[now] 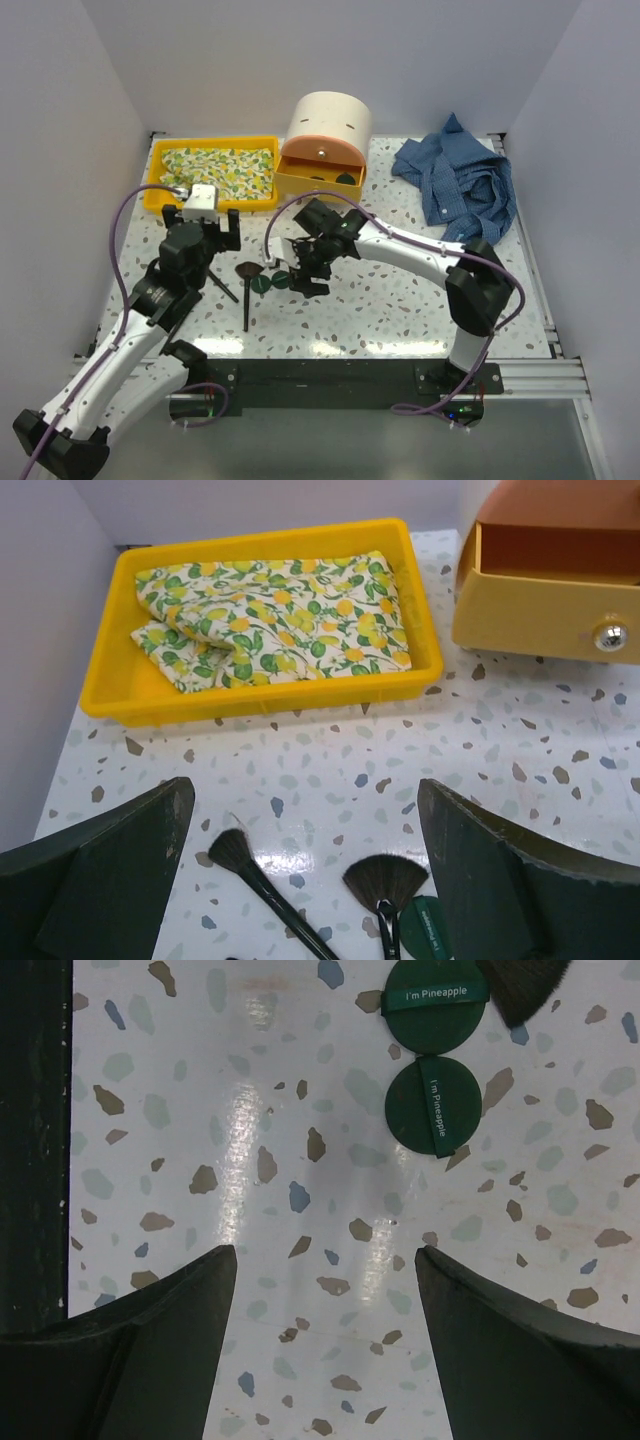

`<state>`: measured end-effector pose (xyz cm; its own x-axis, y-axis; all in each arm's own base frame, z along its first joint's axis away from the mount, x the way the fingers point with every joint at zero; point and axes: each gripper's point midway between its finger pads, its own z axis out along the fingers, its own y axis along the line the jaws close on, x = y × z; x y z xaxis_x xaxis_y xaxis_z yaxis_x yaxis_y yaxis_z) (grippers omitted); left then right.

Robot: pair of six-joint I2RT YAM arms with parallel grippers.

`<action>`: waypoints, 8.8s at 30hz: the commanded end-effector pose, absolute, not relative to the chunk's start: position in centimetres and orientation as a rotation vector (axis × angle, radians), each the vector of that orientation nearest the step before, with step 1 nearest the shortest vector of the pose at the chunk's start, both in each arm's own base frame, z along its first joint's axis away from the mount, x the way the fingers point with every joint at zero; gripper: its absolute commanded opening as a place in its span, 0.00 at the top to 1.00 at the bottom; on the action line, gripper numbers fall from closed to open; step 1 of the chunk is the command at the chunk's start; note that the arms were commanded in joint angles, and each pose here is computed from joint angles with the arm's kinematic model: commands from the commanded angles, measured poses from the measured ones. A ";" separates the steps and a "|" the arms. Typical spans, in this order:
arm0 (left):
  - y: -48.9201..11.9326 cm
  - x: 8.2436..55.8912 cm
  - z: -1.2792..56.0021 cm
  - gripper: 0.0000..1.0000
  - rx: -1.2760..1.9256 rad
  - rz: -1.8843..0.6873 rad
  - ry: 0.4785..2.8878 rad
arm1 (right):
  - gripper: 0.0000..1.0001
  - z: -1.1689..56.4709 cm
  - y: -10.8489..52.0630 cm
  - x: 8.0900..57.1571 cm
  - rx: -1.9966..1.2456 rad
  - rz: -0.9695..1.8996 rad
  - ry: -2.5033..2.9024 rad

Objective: Organize the makeup
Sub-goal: Pick up the makeup tool from the center of the board, then place the makeup tool in the drawer, then pick up the makeup tool from the center of the board.

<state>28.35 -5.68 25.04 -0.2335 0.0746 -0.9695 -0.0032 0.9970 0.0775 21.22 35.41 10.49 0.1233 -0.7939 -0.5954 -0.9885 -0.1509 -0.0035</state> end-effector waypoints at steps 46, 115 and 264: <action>-2.6 27.1 28.1 0.00 -0.083 0.133 1.655 | 0.25 7.8 44.0 25.3 -1.463 0.678 2.083; -3.5 27.5 27.6 0.00 -0.040 0.108 1.672 | 1.00 19.7 33.6 29.4 -1.750 0.381 1.735; -16.1 25.0 11.5 0.00 -0.128 -0.359 2.346 | 0.41 23.1 22.2 26.7 -1.126 0.789 1.678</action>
